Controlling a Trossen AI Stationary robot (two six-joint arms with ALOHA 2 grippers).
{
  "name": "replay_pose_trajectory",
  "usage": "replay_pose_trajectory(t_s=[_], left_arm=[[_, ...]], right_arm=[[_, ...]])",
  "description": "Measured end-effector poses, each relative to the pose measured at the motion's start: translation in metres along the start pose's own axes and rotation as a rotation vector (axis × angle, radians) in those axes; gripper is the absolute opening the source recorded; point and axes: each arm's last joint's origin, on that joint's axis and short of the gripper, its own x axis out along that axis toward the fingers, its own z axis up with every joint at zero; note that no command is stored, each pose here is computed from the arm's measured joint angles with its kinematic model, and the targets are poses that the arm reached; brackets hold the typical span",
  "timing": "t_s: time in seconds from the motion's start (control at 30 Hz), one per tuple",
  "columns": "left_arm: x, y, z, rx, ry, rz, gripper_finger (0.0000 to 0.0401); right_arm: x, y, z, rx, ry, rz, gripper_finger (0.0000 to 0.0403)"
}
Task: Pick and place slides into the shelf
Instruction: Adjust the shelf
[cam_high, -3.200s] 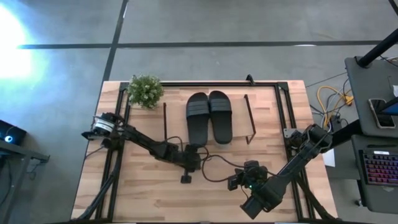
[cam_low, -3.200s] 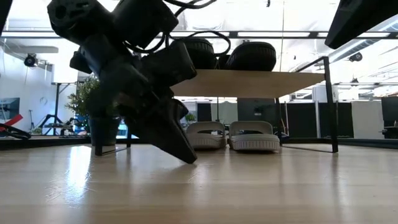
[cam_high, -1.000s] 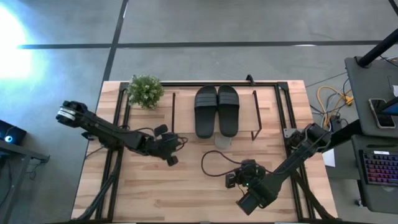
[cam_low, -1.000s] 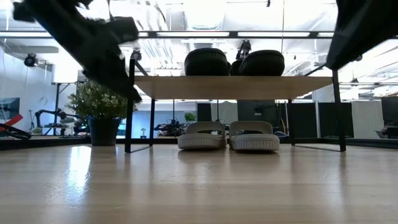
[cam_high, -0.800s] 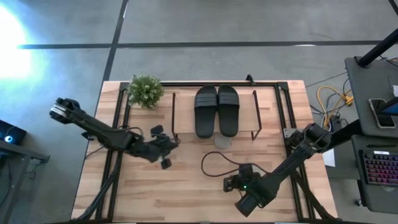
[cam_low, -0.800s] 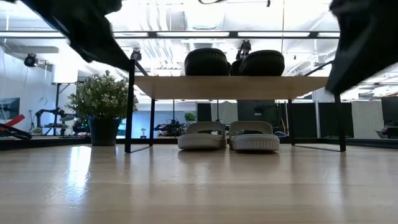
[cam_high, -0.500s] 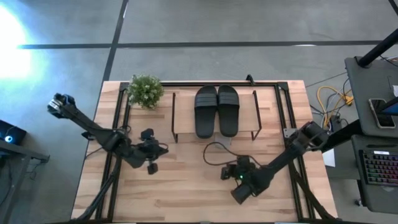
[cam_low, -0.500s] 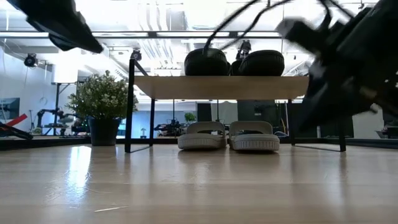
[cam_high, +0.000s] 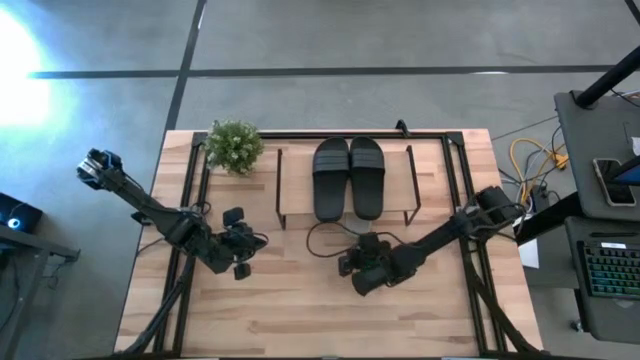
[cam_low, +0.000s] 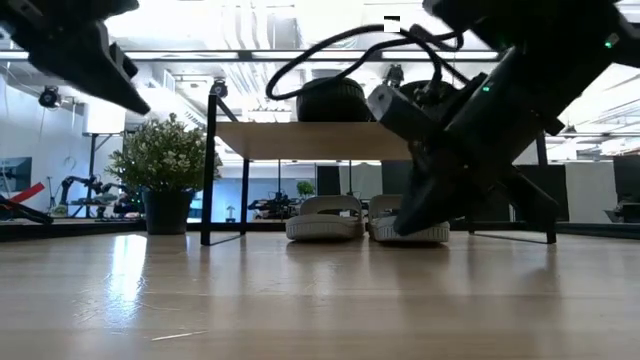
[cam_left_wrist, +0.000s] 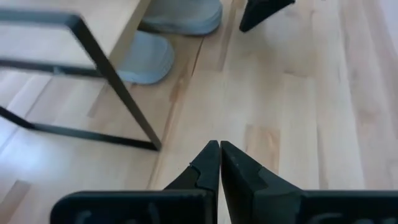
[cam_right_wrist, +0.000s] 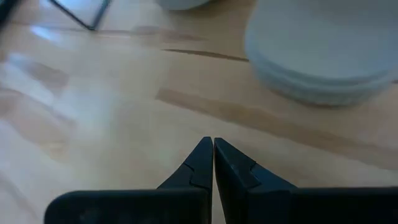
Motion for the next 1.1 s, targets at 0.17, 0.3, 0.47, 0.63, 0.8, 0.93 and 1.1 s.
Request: replay_pose_trajectory(t_s=[0.17,0.3,0.47,0.63,0.8,0.93,1.1], left_arm=[[0.004,0.002,-0.008,-0.004,0.021,0.014,0.0000],[0.004,0.002,-0.009,0.004,0.019,0.021,0.0000],[0.005,0.002,-0.009,0.006,0.016,0.026,0.0000],[0.005,0.002,-0.009,0.008,0.017,0.027,0.0000],[0.006,0.003,-0.012,0.013,0.022,0.032,0.0000],[0.008,0.004,-0.015,0.017,0.027,0.034,0.0000],[0.009,0.004,-0.017,0.015,0.024,0.033,0.0000]], right_arm=[[0.006,-0.003,0.009,-0.009,-0.002,-0.052,0.0009],[0.012,-0.009,0.017,-0.018,-0.020,-0.104,0.0009],[0.017,-0.015,0.027,-0.038,-0.090,-0.169,0.0009],[0.025,-0.018,0.039,-0.056,-0.121,-0.204,0.0009],[0.031,-0.020,0.048,-0.075,-0.135,-0.227,0.0009],[0.030,-0.019,0.046,-0.068,-0.129,-0.222,0.0009],[0.016,-0.008,0.030,-0.080,-0.092,-0.159,0.0009]])
